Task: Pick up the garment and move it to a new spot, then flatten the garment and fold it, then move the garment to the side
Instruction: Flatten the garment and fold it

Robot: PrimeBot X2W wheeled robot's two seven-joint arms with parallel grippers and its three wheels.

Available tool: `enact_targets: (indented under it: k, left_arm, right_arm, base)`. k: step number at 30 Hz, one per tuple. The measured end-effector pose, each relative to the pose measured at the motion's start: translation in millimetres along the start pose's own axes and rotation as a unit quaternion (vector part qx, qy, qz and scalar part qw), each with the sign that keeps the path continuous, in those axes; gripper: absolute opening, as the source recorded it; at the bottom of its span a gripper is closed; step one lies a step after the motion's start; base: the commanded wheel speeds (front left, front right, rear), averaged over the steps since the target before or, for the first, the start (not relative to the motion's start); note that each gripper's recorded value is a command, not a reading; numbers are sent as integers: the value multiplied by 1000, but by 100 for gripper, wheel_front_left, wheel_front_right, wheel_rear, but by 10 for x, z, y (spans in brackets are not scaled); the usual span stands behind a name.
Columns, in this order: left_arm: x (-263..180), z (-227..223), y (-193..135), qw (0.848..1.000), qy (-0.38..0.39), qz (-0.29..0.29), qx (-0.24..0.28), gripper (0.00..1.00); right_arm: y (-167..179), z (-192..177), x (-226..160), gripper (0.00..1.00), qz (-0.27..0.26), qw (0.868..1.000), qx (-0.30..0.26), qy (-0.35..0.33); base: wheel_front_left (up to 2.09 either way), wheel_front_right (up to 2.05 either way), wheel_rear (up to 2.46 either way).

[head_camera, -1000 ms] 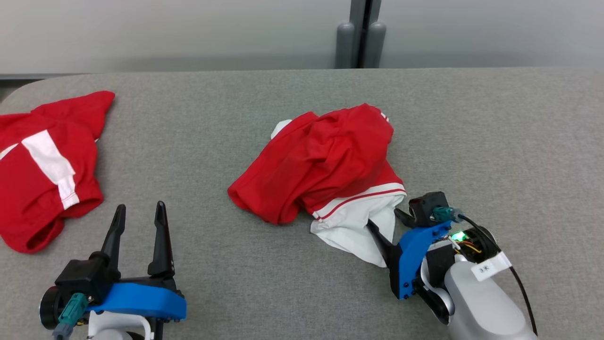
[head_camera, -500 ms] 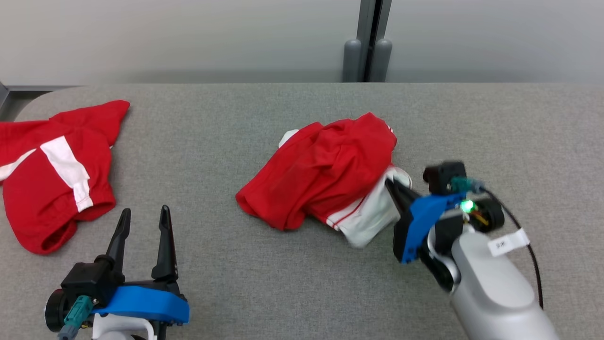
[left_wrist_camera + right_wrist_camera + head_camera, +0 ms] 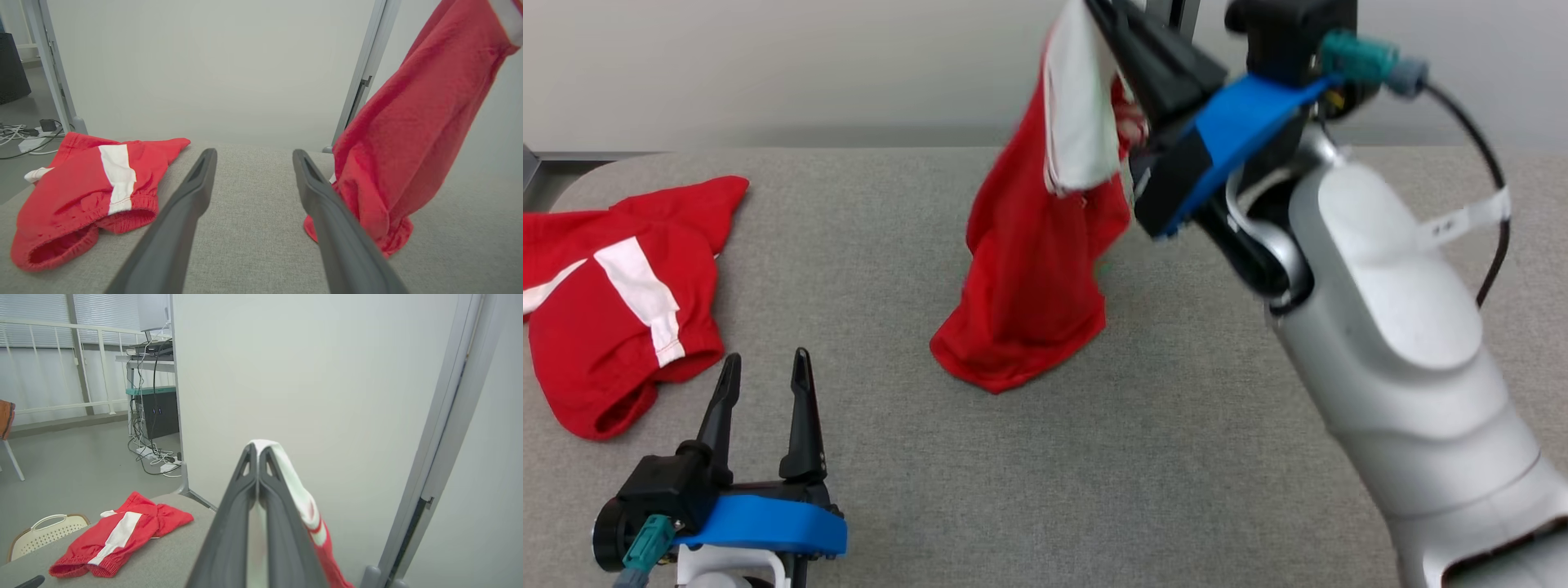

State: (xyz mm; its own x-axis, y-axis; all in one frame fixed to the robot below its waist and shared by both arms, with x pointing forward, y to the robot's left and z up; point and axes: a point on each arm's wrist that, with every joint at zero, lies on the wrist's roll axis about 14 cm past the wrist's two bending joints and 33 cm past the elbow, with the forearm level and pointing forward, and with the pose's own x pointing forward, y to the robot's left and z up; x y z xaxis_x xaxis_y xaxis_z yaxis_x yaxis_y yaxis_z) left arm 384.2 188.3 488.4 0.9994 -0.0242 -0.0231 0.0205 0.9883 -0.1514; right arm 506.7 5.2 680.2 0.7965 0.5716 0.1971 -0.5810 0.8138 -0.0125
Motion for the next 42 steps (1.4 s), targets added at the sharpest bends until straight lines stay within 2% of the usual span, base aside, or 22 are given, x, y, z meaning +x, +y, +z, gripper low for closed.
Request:
enact_targets:
  k: [1, 2, 7, 11, 14, 17, 20, 24, 29, 34, 37, 40, 42]
  left_arm:
    - [15, 4, 4, 1000, -1, 1, 1, 100]
    - [15, 4, 4, 1000, -1, 1, 1, 100]
    - [54, -2, -3, 1000, 0, 0, 1, 100]
    - [72, -3, -19, 1000, -3, -2, 1, 100]
    - [100, -6, -34, 1000, -4, -4, 0, 100]
    - [145, -16, -55, 1000, -4, -7, -1, 100]
    - [182, -40, -91, 1000, -3, -13, -3, 100]
    - [230, -71, -131, 1000, 1, -20, -2, 100]
    - [293, -112, -170, 1000, 5, -29, 1, 100]
    - [349, -125, -221, 999, 6, -41, 4, 100]
    - [384, -121, -293, 999, 6, -52, 3, 100]
    - [419, -84, -327, 998, 0, -59, 4, 100]
    - [414, -88, -332, 998, 2, -60, 5, 100]
  right_arm:
    - [42, 253, 123, 0, 14, 999, -14, -30]
    - [42, 253, 123, 0, 14, 999, -14, -30]
    - [90, 889, 317, 0, 34, 992, -32, -120]
    - [-95, 1061, 320, 0, 10, 989, -27, -143]
    - [-313, 767, 261, 0, -24, 994, -21, -102]
    - [-637, 93, 33, 0, -80, 997, 2, -18]
    - [-914, -484, -319, 0, -134, 989, 23, 50]
    - [-1173, -979, -868, 0, -198, 973, 41, 108]
    - [-1278, -1370, -1543, 0, -259, 950, 71, 161]
    - [-1271, -1491, -2062, 0, -300, 931, 81, 192]
    - [-1244, -1744, -2446, 0, -326, 910, 97, 237]
    - [-1147, -1933, -2527, 0, -322, 903, 107, 264]
    - [-1098, -2100, -2635, 0, -323, 893, 111, 293]
  base:
    - [0, 0, 0]
    - [0, 0, 0]
    - [0, 0, 0]
    - [0, 0, 0]
    - [0, 0, 0]
    - [0, 0, 0]
    - [0, 0, 0]
    - [0, 0, 0]
    - [0, 0, 0]
    - [0, 0, 0]
    - [0, 0, 0]
    - [0, 0, 0]
    - [0, 0, 0]
